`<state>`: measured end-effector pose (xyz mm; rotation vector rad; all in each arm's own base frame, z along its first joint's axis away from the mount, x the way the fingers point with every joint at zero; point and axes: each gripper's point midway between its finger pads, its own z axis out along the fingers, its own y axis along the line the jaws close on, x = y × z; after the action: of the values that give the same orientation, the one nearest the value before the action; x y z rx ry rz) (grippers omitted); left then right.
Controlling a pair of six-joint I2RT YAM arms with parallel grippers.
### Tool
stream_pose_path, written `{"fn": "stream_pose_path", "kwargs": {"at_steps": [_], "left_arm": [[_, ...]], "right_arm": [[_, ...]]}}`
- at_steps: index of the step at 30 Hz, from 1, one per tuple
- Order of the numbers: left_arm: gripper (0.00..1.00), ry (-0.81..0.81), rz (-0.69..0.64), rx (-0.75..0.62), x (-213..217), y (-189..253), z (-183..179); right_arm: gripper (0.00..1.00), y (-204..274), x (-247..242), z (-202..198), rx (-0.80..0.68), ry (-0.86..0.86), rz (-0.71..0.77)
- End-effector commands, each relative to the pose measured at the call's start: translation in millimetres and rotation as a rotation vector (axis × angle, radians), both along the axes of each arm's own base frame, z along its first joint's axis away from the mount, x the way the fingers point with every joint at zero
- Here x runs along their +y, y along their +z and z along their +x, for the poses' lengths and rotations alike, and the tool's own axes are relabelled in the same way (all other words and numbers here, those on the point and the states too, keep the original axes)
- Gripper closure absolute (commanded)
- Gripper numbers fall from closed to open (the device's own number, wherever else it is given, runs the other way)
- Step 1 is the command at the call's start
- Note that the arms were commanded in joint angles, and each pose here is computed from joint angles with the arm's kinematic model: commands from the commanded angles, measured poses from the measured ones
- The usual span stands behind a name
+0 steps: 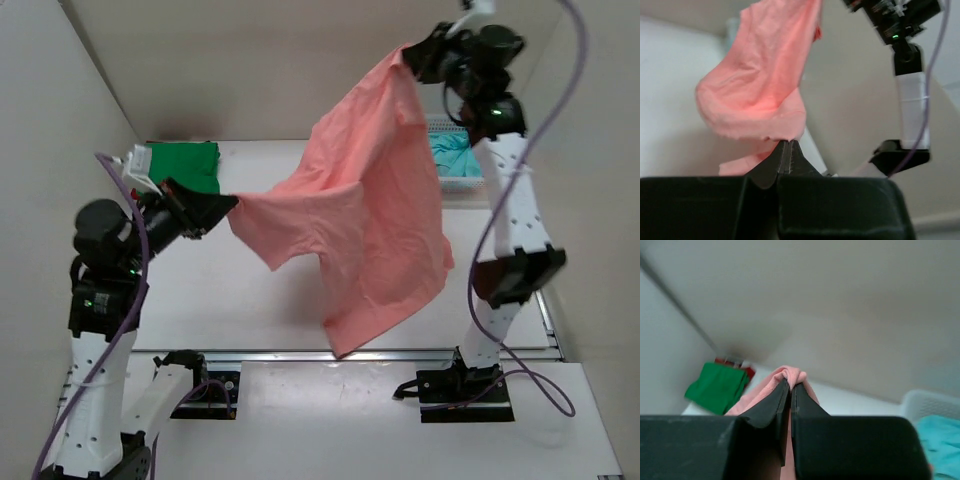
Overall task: Fold and stack the t-shirts
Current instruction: Flatten out the tshirt
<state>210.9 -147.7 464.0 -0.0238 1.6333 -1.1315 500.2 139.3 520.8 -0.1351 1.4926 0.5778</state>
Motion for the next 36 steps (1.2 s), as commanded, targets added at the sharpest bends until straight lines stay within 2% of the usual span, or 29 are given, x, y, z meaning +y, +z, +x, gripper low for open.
{"fn": "stream_pose_path", "kwargs": {"at_steps": [1,2,3,4,6,8,9,10,11,14,15,16,17,18,20,21,23,25,28,32,35,36], "left_arm": [[1.00,0.385,-0.004,0.155,54.2,-78.1,35.9],[1.00,0.510,0.025,0.215,73.7,-110.8,47.0],[1.00,0.636,0.054,0.262,95.5,-135.8,50.2],[1.00,0.676,0.078,0.268,103.0,-142.5,51.3],[1.00,0.754,0.170,0.305,121.6,-163.1,56.2],[1.00,0.745,0.226,0.332,124.8,-174.1,62.0],[1.00,0.729,0.247,0.342,123.3,-180.7,63.9],[1.00,0.731,0.248,0.352,124.5,-186.1,63.7],[1.00,0.718,0.244,0.357,121.4,-191.5,64.2],[1.00,0.695,0.249,0.409,117.7,-215.2,56.0],[1.00,0.686,0.255,0.435,117.2,-226.1,54.6],[1.00,0.666,0.258,0.457,113.6,-232.9,51.0],[1.00,0.648,0.264,0.473,111.4,-241.4,47.1],[1.00,0.624,0.267,0.487,107.0,-249.7,44.5],[1.00,0.597,0.267,0.516,101.7,-265.7,37.0],[1.00,0.595,0.272,0.534,101.3,-275.5,35.0],[1.00,0.572,0.264,0.560,97.6,-286.6,30.7],[1.00,0.561,0.277,0.593,95.8,-298.9,28.2],[1.00,0.562,0.303,0.569,98.1,-292.9,33.4],[1.00,0.557,0.322,0.580,99.0,-292.3,38.1],[1.00,0.552,0.298,0.592,96.1,-294.7,38.9],[1.00,0.553,0.289,0.597,95.3,-296.3,39.4]], "right_arm": [[1.00,-53.2,88.6,29.3,0.053,0.272,-0.009],[0.99,-93.6,111.2,46.7,0.120,0.323,-0.024],[0.84,-120.8,127.7,60.3,0.153,0.346,-0.041],[0.74,-131.4,130.1,65.0,0.185,0.320,-0.054],[0.35,-148.5,138.9,72.6,0.202,0.250,-0.124],[0.19,-158.8,134.0,64.1,0.243,0.175,-0.193],[0.16,-158.5,123.1,58.3,0.251,0.123,-0.211],[0.15,-193.7,118.5,52.3,0.335,0.122,-0.235],[0.15,-162.6,107.1,37.3,0.284,0.104,-0.207],[0.16,-214.9,75.5,-22.1,0.415,0.065,-0.198],[0.16,-193.9,65.1,-44.9,0.390,0.054,-0.157],[0.17,-235.5,61.2,-64.7,0.487,0.064,-0.181],[0.17,-256.5,48.6,-91.0,0.549,0.056,-0.193],[0.17,-253.7,46.6,-109.9,0.542,0.059,-0.190],[0.17,-311.5,38.7,-156.7,0.689,0.090,-0.244],[0.17,-313.9,40.0,-175.3,0.703,0.109,-0.242],[0.18,-357.7,42.7,-215.0,0.802,0.163,-0.274],[0.19,-371.5,56.8,-240.7,0.836,0.221,-0.266],[0.24,-392.2,89.5,-292.2,0.888,0.374,-0.286],[0.26,-421.4,109.5,-339.7,0.991,0.477,-0.312],[0.31,-438.7,112.4,-368.7,1.052,0.538,-0.351],[0.37,-444.4,112.8,-378.3,1.065,0.558,-0.381]]}}
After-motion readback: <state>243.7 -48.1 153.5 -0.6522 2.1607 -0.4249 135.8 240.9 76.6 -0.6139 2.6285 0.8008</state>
